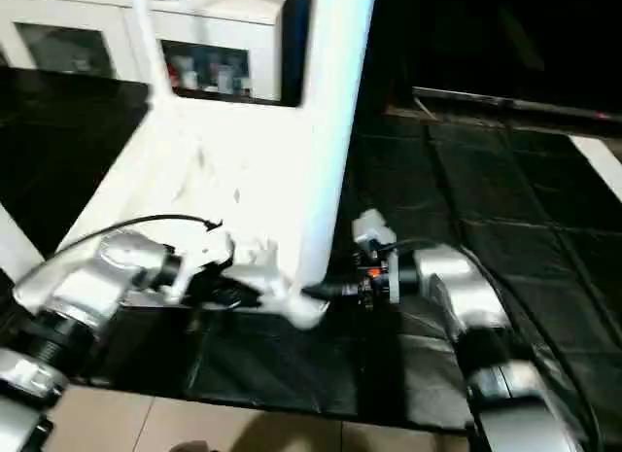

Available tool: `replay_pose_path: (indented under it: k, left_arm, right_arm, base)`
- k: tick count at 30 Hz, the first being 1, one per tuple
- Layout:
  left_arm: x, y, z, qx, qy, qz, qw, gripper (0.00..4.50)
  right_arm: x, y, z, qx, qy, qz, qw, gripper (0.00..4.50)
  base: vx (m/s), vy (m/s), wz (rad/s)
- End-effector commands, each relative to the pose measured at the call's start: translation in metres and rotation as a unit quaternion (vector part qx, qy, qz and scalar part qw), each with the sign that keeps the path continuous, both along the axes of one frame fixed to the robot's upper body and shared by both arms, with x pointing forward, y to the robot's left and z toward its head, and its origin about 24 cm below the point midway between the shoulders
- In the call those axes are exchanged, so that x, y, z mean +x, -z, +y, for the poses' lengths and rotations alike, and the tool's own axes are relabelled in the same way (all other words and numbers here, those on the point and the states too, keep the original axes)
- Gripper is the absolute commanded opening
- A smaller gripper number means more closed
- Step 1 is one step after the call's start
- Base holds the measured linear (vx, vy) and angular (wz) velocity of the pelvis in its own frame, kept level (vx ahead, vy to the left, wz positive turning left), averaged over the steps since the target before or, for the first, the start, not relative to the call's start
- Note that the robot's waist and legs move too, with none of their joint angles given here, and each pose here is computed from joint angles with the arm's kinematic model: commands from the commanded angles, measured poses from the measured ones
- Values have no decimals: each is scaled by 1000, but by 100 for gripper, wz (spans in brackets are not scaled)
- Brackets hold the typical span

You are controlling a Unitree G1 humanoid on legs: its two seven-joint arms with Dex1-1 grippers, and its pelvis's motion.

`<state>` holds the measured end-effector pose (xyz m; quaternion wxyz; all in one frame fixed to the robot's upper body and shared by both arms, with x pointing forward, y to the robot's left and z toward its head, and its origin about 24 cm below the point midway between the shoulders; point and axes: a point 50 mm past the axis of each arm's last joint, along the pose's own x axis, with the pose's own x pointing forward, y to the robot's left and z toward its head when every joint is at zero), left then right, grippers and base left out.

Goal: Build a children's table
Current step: Rotate leg to tighten

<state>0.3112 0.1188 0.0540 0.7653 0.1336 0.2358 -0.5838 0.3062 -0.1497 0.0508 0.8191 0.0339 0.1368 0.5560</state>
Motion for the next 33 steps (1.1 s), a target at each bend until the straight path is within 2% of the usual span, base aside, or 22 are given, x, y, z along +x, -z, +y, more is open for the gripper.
replay_pose_path:
  k: [1, 3, 7, 9, 11, 12, 17, 18, 21, 25, 29, 31, 33]
  left_arm:
    - [7, -14, -24, -58, -50, -30, 997, 0]
    - [10, -17, -38, -69, -98, -27, 992, 0]
    - [13, -20, -54, -72, -133, -37, 988, 0]
    - [13, -23, -61, -70, -138, -43, 987, 0]
    - [11, -23, -63, -70, -129, -43, 988, 0]
    - [11, -24, -64, -70, -126, -42, 989, 0]
    - [9, -21, -55, -54, -132, -46, 989, 0]
    - [9, -20, -53, -51, -135, -46, 988, 0]
    - [9, -19, -45, -47, -128, -48, 989, 0]
    - [7, -18, -35, -41, -91, -49, 994, 0]
    - [2, -16, -19, -15, -17, -44, 999, 0]
    - [1, -15, -16, -8, -5, -41, 999, 0]
    - [-5, -16, -3, 8, 79, -43, 996, 0]
  right_arm:
    - [-6, 5, 41, 5, -36, 13, 999, 199]
    - [0, 7, 56, -10, 37, 22, 999, 198]
    - [12, 9, 70, -42, 126, 36, 990, 197]
    - [14, 7, 78, -55, 142, 34, 988, 197]
    - [11, 4, 82, -51, 130, 27, 990, 197]
    - [10, 4, 83, -46, 125, 27, 991, 250]
    - [7, 0, 81, -35, 128, 17, 991, 280]
    - [7, -1, 80, -34, 130, 13, 991, 302]
    - [8, -1, 69, -34, 132, 8, 991, 321]
    - [8, -5, 49, -36, 91, -15, 995, 356]
    - [5, -18, 23, -25, 17, -33, 999, 391]
    - [5, -20, 19, -22, 7, -33, 999, 409]
    - [7, -26, 1, -41, -36, -39, 998, 430]
  base:
    - [0, 0, 0]
    - [0, 0, 0]
    - [0, 0, 0]
    - [0, 0, 0]
    - [0, 0, 0]
    - [0, 0, 0]
    - [0, 0, 0]
    - [0, 0, 0]
    - [0, 0, 0]
    - [0, 0, 0]
    - [0, 0, 0]
    - [0, 0, 0]
    - [0, 0, 0]
